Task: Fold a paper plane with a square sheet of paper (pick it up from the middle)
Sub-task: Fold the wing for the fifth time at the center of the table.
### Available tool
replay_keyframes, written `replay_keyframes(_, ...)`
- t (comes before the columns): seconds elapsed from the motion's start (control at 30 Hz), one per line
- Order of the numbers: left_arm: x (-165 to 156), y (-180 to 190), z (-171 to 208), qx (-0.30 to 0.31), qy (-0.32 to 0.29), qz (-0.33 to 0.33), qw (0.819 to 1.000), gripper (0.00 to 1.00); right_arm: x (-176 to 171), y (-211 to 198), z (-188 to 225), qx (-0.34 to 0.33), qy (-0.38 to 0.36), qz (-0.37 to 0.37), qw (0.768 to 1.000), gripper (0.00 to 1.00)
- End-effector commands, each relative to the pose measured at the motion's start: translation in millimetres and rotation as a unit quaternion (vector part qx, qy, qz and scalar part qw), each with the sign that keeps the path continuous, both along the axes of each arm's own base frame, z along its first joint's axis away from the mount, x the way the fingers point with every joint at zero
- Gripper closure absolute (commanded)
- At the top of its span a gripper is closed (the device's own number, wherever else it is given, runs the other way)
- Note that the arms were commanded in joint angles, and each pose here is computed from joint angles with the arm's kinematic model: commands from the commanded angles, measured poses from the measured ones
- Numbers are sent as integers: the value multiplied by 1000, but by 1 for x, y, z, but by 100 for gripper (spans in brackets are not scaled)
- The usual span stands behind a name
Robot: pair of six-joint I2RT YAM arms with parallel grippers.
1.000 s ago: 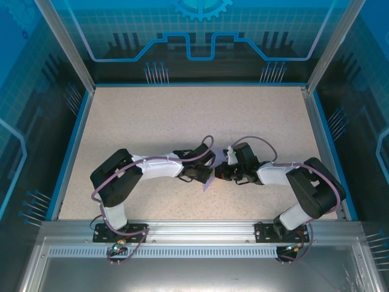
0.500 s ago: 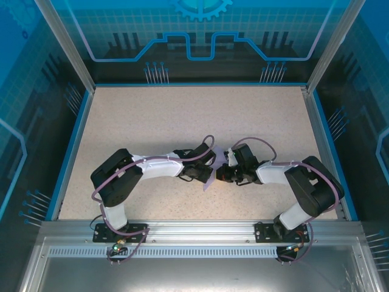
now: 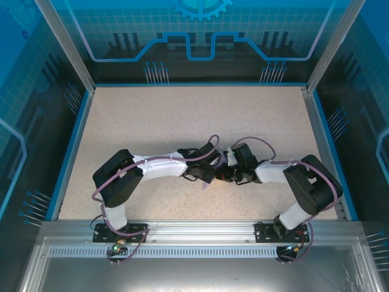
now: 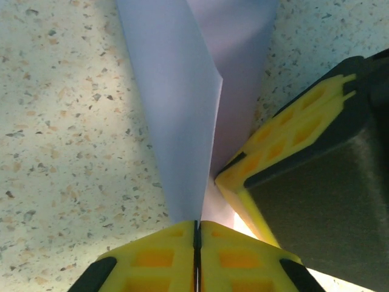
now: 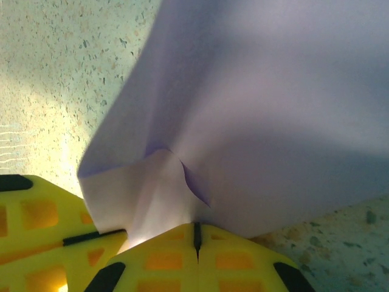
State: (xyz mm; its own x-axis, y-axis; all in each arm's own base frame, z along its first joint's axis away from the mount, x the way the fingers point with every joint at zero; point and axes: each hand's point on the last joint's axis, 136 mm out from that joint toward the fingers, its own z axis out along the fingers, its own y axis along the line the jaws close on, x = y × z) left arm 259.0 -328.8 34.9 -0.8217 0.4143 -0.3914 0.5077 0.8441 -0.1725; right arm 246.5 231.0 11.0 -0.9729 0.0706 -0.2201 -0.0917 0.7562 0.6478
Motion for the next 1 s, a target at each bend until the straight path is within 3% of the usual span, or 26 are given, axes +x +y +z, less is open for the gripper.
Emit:
replay_keyframes(0.0, -2, -7, 0, 2, 6, -16, 1000, 89, -6, -5, -15, -18, 19, -3, 1000, 100)
replay_keyframes(0.6, -14, -6, -12, -22, 38, -3, 999, 86, -4, -2, -14, 59, 33, -25, 997, 100)
replay_keyframes(0.97, -16, 0, -26, -53, 71, 15, 996, 84, -5, -3, -14, 68, 36, -29, 997, 100)
